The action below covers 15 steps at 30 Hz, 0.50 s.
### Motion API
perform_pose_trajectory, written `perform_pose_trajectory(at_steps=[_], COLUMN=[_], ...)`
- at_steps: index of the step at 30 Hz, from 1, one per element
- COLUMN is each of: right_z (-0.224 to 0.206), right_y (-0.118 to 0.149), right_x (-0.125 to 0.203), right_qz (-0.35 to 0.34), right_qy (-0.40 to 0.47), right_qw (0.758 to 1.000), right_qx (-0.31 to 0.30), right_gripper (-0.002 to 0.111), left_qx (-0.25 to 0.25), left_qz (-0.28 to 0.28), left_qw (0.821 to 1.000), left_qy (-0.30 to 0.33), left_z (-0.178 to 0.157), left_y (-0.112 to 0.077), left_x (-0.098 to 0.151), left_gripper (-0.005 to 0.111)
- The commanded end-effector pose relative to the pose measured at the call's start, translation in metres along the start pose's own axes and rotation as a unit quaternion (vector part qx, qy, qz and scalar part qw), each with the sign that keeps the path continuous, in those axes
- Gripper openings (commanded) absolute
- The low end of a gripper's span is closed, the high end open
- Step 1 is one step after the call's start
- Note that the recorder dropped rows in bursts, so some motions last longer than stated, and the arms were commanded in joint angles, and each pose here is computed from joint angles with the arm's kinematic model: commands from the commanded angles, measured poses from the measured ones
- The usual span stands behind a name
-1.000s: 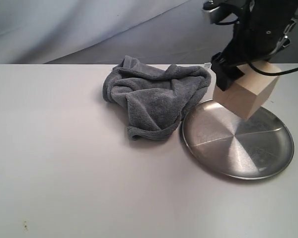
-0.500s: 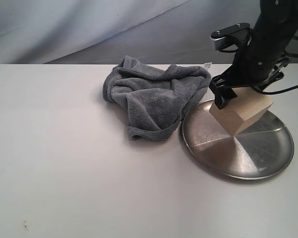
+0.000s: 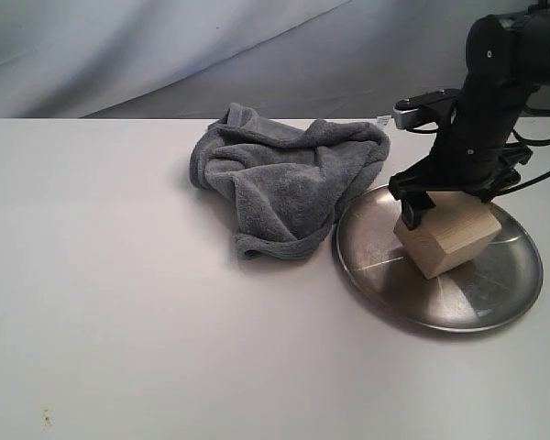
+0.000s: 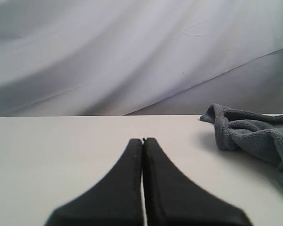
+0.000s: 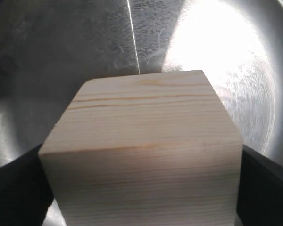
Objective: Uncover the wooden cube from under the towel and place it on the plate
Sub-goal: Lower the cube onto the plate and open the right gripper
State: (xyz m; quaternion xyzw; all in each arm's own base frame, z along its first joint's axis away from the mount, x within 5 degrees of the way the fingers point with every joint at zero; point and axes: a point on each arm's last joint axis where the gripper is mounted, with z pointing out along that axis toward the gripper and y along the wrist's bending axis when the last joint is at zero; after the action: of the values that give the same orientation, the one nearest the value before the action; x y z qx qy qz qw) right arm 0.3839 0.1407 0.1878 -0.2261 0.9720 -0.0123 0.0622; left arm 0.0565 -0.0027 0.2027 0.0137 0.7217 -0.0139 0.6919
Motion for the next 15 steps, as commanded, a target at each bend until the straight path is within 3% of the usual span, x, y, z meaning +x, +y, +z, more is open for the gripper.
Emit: perform_pose_trajectory(at_steps=[1, 4, 11, 15], right_z=[0.0058, 0.0092, 0.0087, 0.0032], right_y=[-0.0008, -0.0008, -0.001, -0.0015], right_x=[-0.0017, -0.003, -0.0056, -0.0068], right_qz=[0.014, 0.017, 0.031, 0.042], right_qy=[0.0, -0.003, -0.018, -0.03], right_qw=[1.0, 1.0, 0.999, 0.999], right_qx=[-0.001, -0.001, -0.001, 0.001], right_gripper=[0.0, 0.01, 0.063, 0.081], left_qx=[-0.001, -0.001, -0.001, -0.001], left_qz=[-0.002, -0.002, -0.002, -0.002], left_qw=[1.0, 1.0, 1.0, 1.0], left_qy=[0.0, 0.0, 0.0, 0.0], left_z=[-0.0001, -0.0001, -0.0001, -0.0001], left_y=[0.0001, 0.0001, 0.0001, 0.0001], left_x=[0.0012, 0.0012, 0.0012, 0.0012], left_gripper=[0.0, 0.0, 0.0, 0.0])
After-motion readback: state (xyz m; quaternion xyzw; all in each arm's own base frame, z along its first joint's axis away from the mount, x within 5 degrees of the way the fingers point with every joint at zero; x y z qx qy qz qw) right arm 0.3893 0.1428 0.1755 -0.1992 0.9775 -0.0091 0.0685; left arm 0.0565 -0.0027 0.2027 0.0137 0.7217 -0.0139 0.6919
